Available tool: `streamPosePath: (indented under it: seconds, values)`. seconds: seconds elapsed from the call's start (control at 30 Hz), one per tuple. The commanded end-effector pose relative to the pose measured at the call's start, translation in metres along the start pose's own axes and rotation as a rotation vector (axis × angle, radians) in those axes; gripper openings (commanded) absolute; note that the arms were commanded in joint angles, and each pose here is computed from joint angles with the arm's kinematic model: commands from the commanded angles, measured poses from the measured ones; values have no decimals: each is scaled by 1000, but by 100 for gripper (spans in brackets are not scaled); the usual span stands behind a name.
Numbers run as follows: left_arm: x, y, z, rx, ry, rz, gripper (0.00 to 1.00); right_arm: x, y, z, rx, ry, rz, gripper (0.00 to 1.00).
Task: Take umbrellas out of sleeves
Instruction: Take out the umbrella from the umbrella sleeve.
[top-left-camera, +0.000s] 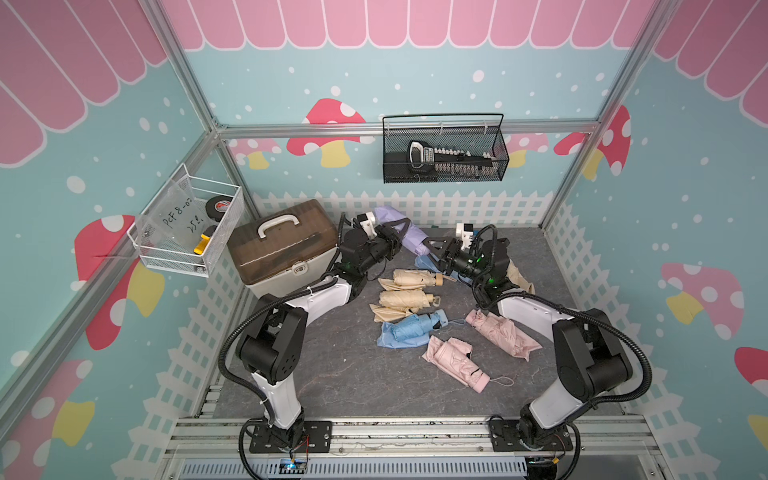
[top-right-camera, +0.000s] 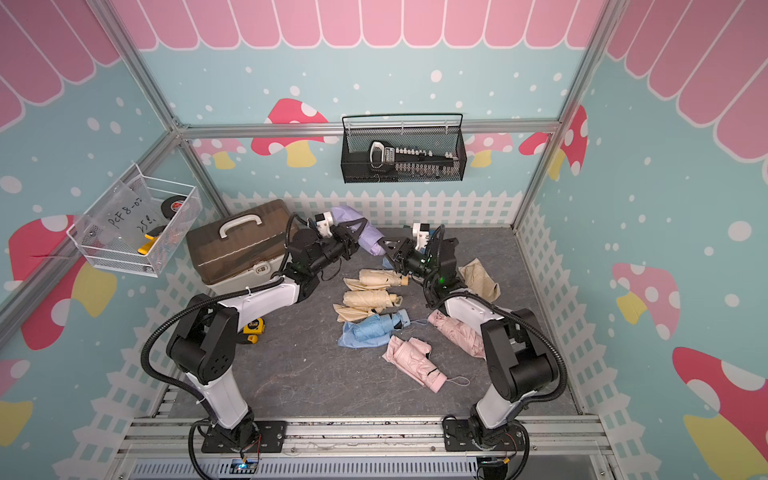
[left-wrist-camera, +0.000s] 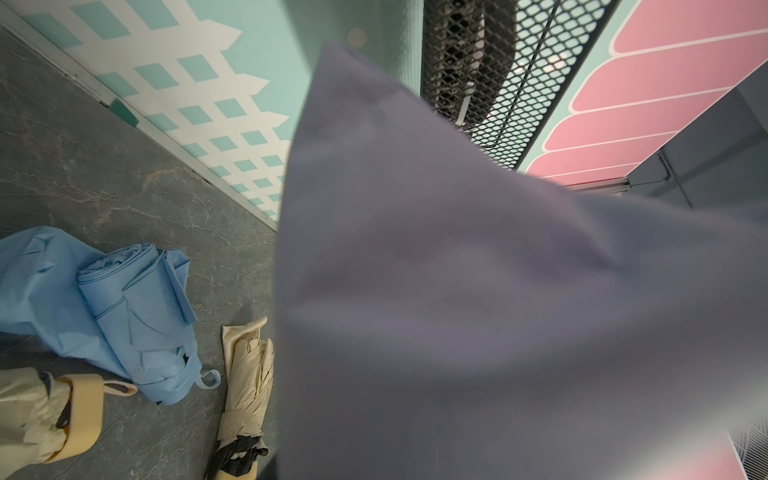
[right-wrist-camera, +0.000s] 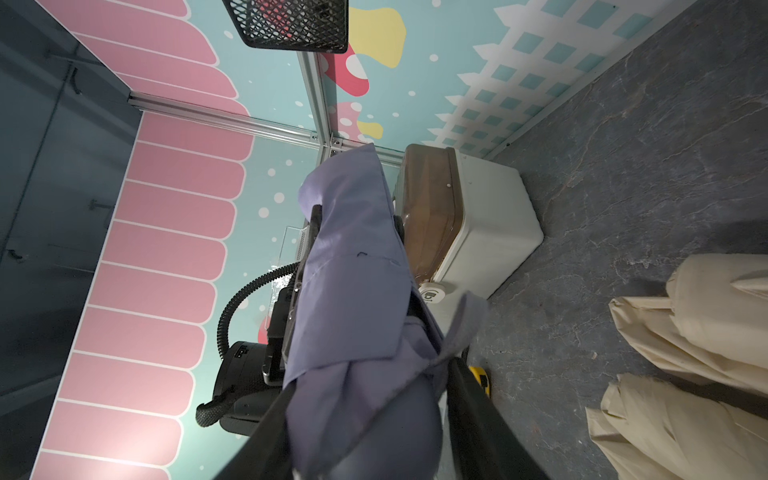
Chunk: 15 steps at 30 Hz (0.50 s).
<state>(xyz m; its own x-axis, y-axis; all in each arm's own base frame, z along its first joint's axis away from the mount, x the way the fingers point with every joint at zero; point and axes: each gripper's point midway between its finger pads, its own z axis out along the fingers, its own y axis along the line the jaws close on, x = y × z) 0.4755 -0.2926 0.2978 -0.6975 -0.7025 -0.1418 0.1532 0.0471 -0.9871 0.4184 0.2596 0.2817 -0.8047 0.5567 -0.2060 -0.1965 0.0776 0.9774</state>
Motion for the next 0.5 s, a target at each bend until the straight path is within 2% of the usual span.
streamPosePath:
  seconds: [0.0,0.27,0.4,0.47]
  values:
    - [15,-61,2,188,45,59,17,-4,0,7,-25,-12,65,46]
    - [17,-59,9,208,64,57,17,-2,14,15,-134,25,159,49]
    - [20,-57,14,215,82,48,17,2,15,15,-118,46,152,48]
    - [22,-55,15,207,88,49,17,4,12,15,-98,54,152,45]
